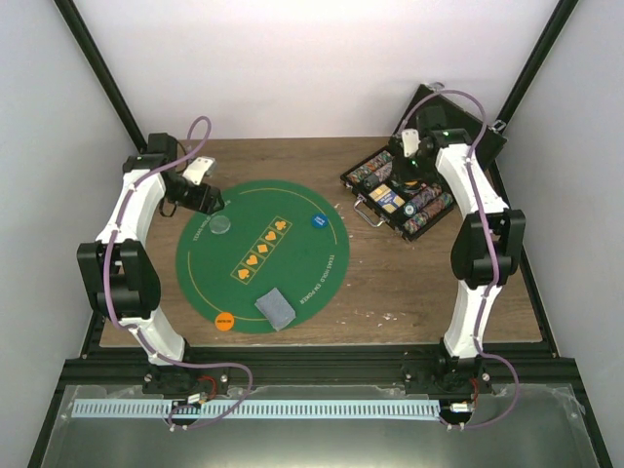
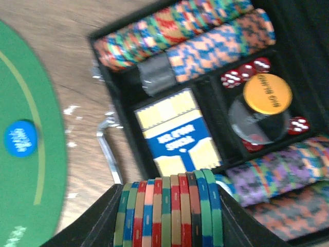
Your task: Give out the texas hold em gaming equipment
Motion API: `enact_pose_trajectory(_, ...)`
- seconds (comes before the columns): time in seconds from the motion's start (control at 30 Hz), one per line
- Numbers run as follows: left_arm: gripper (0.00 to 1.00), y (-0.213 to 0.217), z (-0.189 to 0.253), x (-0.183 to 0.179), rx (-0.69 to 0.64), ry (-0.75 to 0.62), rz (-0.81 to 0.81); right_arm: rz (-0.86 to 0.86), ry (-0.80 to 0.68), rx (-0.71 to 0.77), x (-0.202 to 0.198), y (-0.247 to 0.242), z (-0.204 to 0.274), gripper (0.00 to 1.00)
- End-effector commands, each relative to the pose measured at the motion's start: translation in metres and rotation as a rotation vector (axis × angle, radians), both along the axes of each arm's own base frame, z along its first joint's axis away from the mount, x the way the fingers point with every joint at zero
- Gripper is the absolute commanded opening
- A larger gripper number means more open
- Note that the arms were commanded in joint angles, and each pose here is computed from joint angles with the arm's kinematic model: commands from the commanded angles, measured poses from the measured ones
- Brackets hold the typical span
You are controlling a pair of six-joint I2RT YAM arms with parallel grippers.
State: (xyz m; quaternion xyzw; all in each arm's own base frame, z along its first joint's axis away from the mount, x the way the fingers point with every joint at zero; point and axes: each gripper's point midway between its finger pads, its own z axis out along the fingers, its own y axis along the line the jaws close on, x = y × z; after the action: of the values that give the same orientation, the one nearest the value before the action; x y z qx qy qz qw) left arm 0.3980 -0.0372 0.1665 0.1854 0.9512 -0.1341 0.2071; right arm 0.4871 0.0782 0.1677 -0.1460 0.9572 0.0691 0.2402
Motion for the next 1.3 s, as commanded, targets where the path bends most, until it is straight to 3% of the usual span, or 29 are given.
enact_pose_trajectory(0.0,0.76,-0.025,0.043,0.001,-0.028,-0.112,-0.116,0.054,-0.031,0.264,-0.013,0.051,0.051,0.01)
enact_pose_trajectory(0.3,0.77,-0.123,0.086,-0.02,-0.037,-0.226,-0.504,0.294,0.09,0.729,-0.051,0.156,0.084,0.01)
enact_pose_trajectory(0.33,0.8,-0.136,0.09,-0.028,-0.06,-0.234,-0.563,0.316,0.111,0.755,-0.055,0.167,0.083,0.01)
enact_pose_trajectory(0.4,0.97,-0.159,0.098,-0.041,-0.095,-0.266,-0.673,0.36,0.16,0.817,-0.064,0.187,0.082,0.01)
enact_pose_trajectory(0.43,0.99,-0.17,0.1,-0.046,-0.11,-0.285,-0.72,0.379,0.187,0.855,-0.069,0.197,0.081,0.01)
enact_pose_trajectory(0.57,1.0,-0.198,0.088,-0.049,-0.083,-0.339,-0.823,0.42,0.223,0.887,-0.077,0.227,0.076,0.01)
enact_pose_trajectory(0.83,0.98,-0.204,0.06,-0.01,0.064,-0.454,-0.746,0.469,0.321,0.978,-0.095,0.26,0.067,0.01)
enact_pose_trajectory(1.1,0.74,-0.215,0.06,0.013,0.067,-0.54,-0.695,0.431,0.347,1.043,-0.097,0.269,0.063,0.01)
enact_pose_trajectory(1.27,0.87,-0.225,0.05,-0.001,0.044,-0.516,-0.8,0.412,0.345,1.066,-0.093,0.271,0.067,0.01)
